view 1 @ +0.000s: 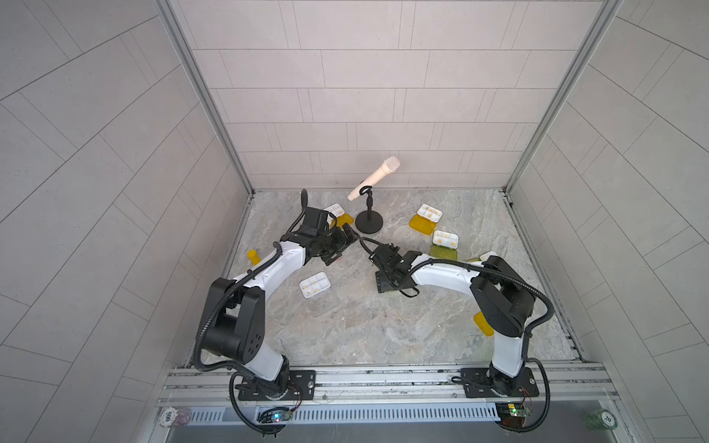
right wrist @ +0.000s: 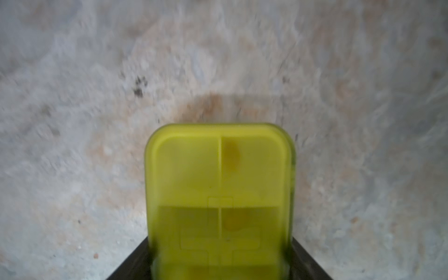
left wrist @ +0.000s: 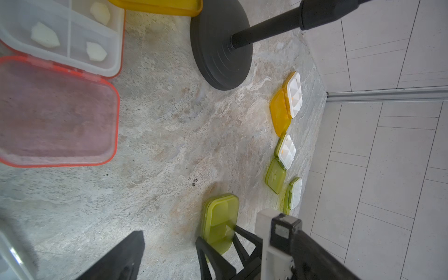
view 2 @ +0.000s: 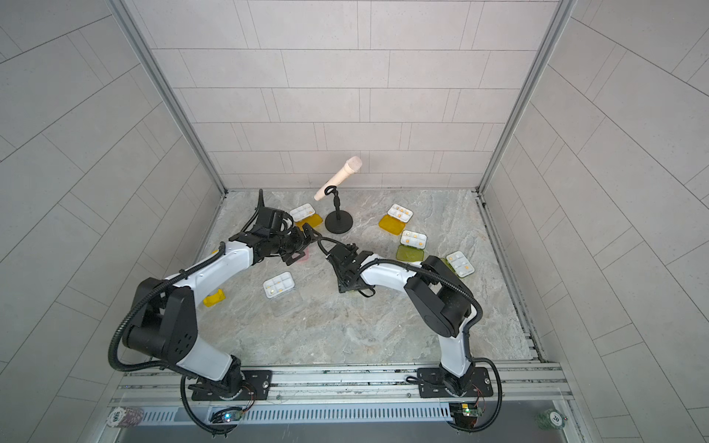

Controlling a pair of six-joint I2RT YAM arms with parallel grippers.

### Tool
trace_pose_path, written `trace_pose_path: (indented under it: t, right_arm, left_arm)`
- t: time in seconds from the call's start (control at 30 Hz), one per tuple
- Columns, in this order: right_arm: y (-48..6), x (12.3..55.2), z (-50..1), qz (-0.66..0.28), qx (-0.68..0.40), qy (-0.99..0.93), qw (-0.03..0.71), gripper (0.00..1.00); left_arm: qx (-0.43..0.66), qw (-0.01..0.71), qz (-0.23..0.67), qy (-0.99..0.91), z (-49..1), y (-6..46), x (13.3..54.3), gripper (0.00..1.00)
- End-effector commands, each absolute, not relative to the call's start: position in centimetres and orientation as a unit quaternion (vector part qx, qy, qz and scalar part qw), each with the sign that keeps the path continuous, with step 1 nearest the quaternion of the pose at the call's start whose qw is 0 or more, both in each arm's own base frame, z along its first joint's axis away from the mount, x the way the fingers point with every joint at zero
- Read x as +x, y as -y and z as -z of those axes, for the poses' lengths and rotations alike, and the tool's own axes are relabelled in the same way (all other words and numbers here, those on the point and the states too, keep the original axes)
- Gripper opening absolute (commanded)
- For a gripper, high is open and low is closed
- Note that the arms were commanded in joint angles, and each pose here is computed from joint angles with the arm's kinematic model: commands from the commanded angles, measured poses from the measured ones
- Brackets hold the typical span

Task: Close pillboxes
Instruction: Move the pillbox to the center of the board.

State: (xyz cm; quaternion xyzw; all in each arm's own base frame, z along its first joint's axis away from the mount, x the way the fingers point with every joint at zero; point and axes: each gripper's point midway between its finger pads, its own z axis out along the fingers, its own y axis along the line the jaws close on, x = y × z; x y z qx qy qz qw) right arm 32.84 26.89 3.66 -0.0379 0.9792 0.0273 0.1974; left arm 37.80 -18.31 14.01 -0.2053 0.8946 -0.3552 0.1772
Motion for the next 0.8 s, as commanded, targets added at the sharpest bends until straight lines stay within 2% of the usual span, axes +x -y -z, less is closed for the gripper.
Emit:
trace_pose_path:
  t: [0.0, 0.33, 0.77]
  right_arm:
    - [-27.0, 36.0, -4.5, -0.018, -0.009, -0.975, 0.221, 0.73]
    - [-26.8, 40.3, -2.8, -0.007, 0.030, -0.976, 0.217, 0.72]
    - [-26.0, 41.9, -0.2, 0.021, 0.039, -0.979, 0.198, 0.75]
  left_arm:
    - [-0.209, 0.191, 0.360, -0.889, -14.7, 17.9, 37.9, 0.99]
    - [-0.208, 0.194, 0.363, -0.887, -15.1, 17.9, 37.9, 0.99]
    - [-0.209, 0.198, 0.366, -0.885, -15.4, 17.9, 37.8, 0.99]
